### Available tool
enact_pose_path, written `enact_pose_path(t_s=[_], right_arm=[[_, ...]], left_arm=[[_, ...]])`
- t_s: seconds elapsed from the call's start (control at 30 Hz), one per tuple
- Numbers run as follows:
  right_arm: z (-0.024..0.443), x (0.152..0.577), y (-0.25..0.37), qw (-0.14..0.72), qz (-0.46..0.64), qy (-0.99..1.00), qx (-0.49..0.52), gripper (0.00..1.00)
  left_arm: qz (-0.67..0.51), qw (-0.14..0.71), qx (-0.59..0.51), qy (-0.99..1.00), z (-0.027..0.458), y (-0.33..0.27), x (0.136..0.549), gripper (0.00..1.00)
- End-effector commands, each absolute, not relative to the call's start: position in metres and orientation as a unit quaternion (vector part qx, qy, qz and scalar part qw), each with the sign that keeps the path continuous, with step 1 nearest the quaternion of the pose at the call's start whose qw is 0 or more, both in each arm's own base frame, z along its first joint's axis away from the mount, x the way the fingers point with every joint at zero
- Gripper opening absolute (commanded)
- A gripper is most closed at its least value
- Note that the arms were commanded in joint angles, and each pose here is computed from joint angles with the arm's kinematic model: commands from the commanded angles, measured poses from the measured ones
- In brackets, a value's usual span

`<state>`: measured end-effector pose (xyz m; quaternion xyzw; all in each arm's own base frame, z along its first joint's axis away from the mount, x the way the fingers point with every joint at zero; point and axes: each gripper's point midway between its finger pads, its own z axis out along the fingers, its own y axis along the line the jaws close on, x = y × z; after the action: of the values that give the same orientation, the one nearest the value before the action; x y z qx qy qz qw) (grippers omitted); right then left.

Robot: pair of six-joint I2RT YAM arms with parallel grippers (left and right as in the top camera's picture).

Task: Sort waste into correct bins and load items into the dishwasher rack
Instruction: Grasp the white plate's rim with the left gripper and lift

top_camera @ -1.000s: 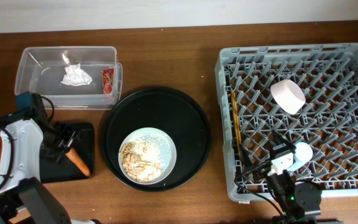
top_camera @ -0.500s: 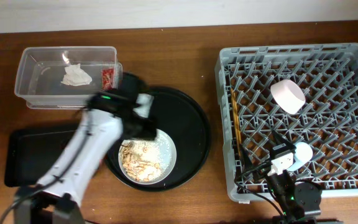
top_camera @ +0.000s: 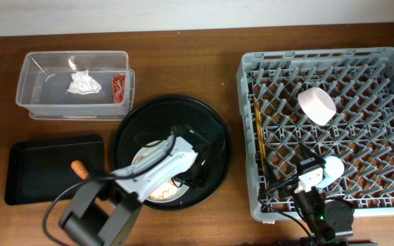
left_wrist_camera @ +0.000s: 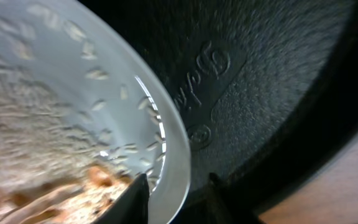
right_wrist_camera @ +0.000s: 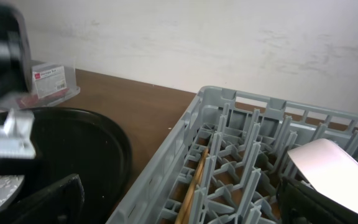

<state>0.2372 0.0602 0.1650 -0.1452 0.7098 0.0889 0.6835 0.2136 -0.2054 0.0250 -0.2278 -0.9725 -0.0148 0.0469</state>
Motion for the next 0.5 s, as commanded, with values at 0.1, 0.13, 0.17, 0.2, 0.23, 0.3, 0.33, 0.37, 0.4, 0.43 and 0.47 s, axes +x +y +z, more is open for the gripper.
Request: enact_pose_path(t_s=[0.1, 0.13, 0.17, 0.2, 0.23, 0.3, 0.33, 0.37, 0.4, 0.43, 0.47], right_arm=[[0.163, 0.237, 0.06, 0.684, 0.088, 0.709, -0.147, 0.98], [0.163, 0.237, 0.06, 0.684, 0.088, 0.709, -0.147, 0.98], [0.163, 0.237, 0.06, 0.684, 0.088, 0.709, -0.147, 0.98], [0.163, 0.237, 0.06, 0.684, 0.088, 0.709, -0.147, 0.98], [0.163, 0.237, 0.06, 0.684, 0.088, 0.709, -0.147, 0.98], [0.163, 0.237, 0.06, 0.684, 0.088, 0.709, -0.147, 0.98], [0.163, 0.237, 0.06, 0.684, 0.088, 0.709, -0.147, 0.98], [0.163, 0.237, 0.06, 0.684, 0.088, 0.709, -0.147, 0.98], [0.163, 0.237, 0.06, 0.684, 0.088, 0.709, -0.147, 0.98], [0.163, 0.237, 0.06, 0.684, 0.088, 0.709, -0.147, 0.98], [0.163, 0.237, 0.06, 0.684, 0.088, 0.709, -0.147, 0.98]], left_arm=[[-0.044, 0.066, -0.258, -0.963, 0.003, -0.209, 0.201, 0.17], [-0.046, 0.066, -0.259, -0.963, 0.001, -0.209, 0.2, 0.17], [-0.045, 0.066, -0.259, -0.963, 0.0, -0.209, 0.201, 0.17], [-0.045, 0.065, -0.258, -0.963, -0.002, -0.21, 0.202, 0.17], [-0.044, 0.063, -0.257, -0.963, -0.003, -0.21, 0.203, 0.17], [-0.055, 0.054, -0.258, -0.963, -0.005, -0.208, 0.208, 0.1], [-0.067, 0.046, -0.259, -0.963, -0.005, -0.204, 0.211, 0.03], [-0.079, 0.039, -0.26, -0.962, -0.005, -0.201, 0.214, 0.0], [-0.089, 0.032, -0.26, -0.961, -0.004, -0.198, 0.218, 0.0], [-0.101, 0.024, -0.261, -0.96, -0.003, -0.195, 0.222, 0.0], [-0.117, 0.012, -0.262, -0.958, -0.002, -0.191, 0.227, 0.0]])
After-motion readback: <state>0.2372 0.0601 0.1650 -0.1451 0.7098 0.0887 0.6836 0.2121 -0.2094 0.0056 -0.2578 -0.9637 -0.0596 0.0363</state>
